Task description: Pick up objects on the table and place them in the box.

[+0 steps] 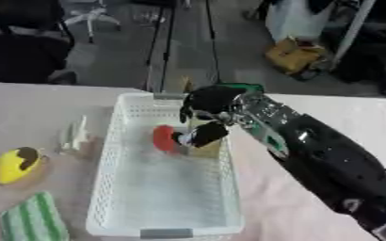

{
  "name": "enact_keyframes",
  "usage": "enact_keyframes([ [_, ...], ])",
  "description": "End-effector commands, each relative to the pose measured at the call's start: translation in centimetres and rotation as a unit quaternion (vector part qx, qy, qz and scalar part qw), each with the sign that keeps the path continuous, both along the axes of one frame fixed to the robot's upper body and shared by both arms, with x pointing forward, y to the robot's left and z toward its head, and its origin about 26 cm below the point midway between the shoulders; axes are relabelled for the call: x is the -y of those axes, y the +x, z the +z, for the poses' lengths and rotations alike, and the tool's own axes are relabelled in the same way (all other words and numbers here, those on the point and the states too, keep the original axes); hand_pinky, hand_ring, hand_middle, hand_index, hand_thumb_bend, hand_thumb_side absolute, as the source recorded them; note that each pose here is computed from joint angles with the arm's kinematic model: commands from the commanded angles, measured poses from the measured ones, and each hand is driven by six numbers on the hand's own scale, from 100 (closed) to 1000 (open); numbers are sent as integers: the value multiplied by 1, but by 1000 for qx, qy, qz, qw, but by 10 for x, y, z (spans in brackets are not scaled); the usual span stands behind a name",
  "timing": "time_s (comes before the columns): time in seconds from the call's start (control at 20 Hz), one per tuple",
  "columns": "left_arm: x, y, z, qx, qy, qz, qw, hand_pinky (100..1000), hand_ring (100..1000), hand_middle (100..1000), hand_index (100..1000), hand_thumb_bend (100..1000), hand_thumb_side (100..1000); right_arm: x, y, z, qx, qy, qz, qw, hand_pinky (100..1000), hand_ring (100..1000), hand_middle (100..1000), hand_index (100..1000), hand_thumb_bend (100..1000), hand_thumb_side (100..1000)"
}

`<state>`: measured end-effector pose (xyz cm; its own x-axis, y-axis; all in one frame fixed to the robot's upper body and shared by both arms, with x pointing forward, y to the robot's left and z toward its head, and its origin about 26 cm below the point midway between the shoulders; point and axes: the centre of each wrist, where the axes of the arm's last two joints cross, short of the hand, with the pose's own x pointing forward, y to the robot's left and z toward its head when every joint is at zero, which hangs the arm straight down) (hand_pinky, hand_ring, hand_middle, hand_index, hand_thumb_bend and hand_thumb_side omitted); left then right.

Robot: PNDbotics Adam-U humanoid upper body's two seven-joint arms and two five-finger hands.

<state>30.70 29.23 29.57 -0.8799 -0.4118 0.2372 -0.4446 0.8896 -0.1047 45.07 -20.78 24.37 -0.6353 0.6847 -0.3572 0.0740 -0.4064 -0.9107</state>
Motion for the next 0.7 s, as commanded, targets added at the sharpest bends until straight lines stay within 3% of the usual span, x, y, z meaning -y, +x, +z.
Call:
enact_keyframes([
  [0.05,0,-4,7,12,7,3,1000,965,971,886,898,292,1000,4,0,11,10,-6,-3,1000,970,961,753,845,364,1000],
  [0.45,-2,-4,5,8,9,7,1000,965,971,887,898,298,1000,6,-8,30,26,10,0,1000,973,972,805,873,386,1000],
  [0.7,-4,-5,3,4,9,13,1000,966,971,887,899,299,1000,14,-40,70,77,69,15,995,966,975,790,865,364,1000],
])
